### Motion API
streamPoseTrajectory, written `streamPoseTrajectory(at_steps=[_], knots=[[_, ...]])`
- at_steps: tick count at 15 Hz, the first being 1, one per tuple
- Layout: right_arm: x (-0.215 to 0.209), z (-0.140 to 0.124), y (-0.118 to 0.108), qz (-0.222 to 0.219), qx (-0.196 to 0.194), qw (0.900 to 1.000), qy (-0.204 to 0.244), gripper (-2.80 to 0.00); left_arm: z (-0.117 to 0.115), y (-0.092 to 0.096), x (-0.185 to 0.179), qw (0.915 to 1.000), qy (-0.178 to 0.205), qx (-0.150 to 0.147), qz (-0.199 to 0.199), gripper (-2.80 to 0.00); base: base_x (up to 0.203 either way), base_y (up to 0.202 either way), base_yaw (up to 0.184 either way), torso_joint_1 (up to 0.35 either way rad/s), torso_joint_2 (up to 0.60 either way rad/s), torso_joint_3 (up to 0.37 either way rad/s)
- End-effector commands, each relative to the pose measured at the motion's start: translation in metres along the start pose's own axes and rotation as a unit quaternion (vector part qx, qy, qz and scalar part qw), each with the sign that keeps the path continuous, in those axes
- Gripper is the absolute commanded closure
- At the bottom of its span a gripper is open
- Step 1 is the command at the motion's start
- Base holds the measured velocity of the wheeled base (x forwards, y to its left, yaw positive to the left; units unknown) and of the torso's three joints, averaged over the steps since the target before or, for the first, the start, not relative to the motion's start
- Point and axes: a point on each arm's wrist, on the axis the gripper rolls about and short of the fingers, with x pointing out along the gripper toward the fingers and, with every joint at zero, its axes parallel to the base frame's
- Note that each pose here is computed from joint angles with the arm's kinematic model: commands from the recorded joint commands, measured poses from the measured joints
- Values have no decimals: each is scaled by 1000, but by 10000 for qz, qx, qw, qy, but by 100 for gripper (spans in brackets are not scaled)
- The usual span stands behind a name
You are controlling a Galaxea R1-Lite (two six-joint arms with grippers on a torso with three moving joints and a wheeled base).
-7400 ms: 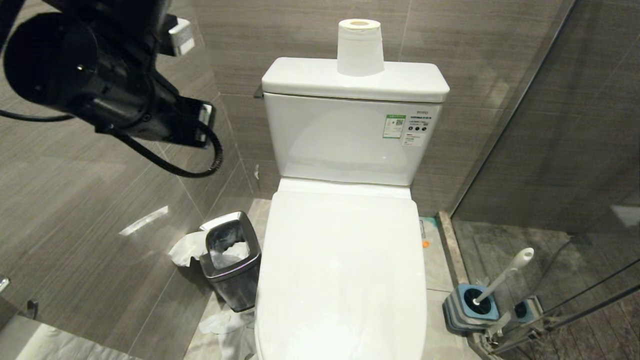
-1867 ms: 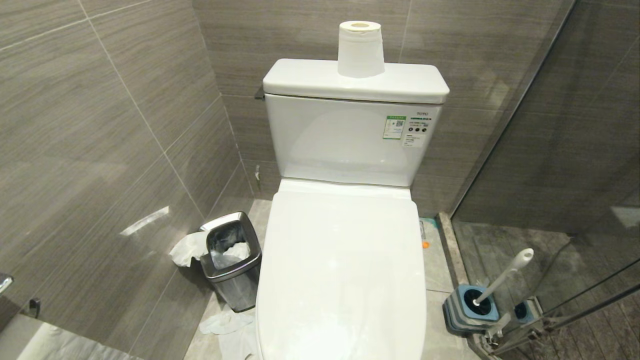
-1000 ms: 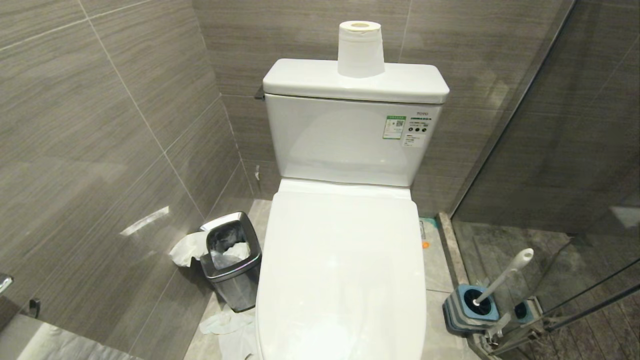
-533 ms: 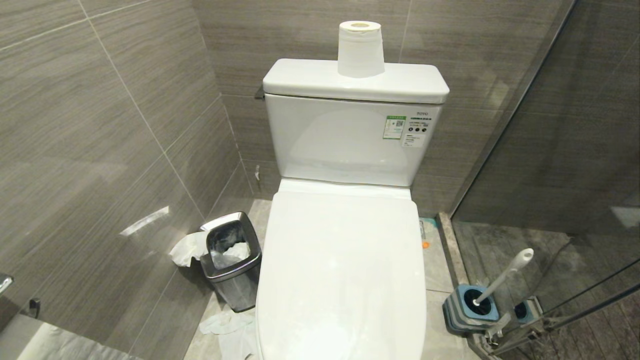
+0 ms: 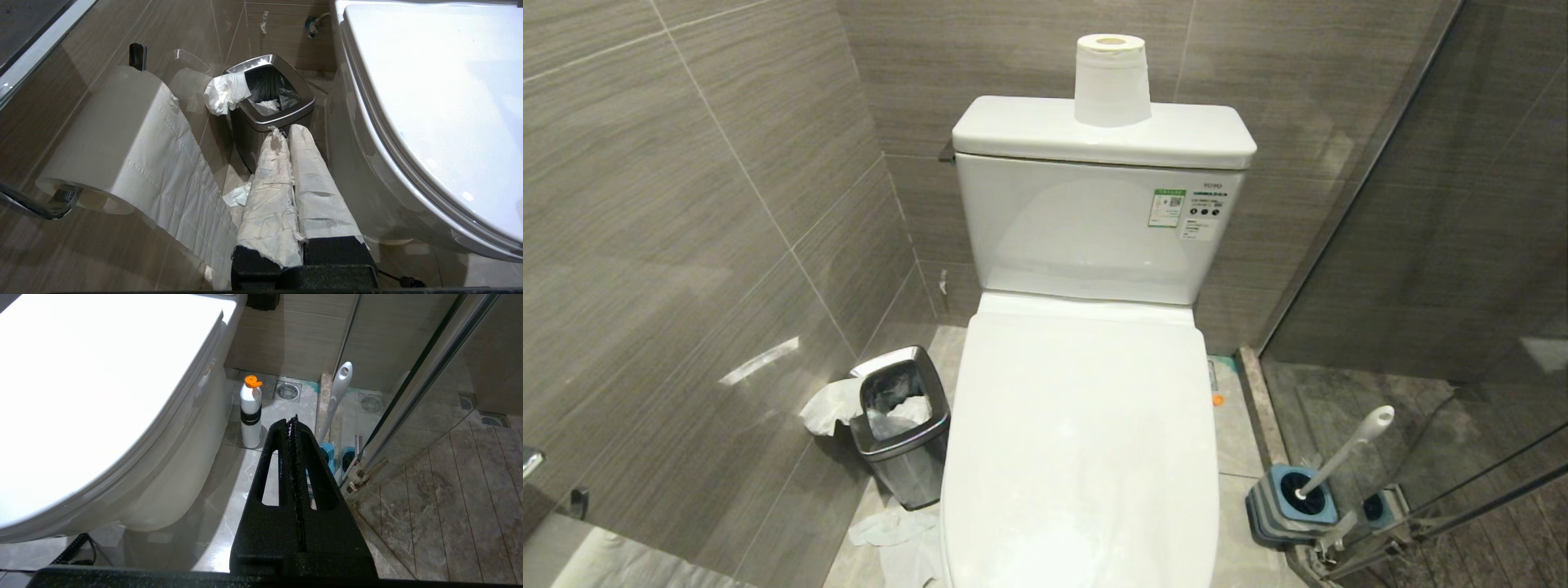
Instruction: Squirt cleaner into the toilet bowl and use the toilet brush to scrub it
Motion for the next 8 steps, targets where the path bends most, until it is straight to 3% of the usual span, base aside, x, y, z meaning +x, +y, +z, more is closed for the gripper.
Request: streamPoseTrajectory(at_steps=[1,8], knots=[[0,0,0,6,-1,10000,3,0,0,0,0,10000,15,1,-2,0,0,0,0,0,0,0],[0,0,0,13,-8,10000,3,0,0,0,0,10000,8,1,-2,0,0,0,0,0,0,0]])
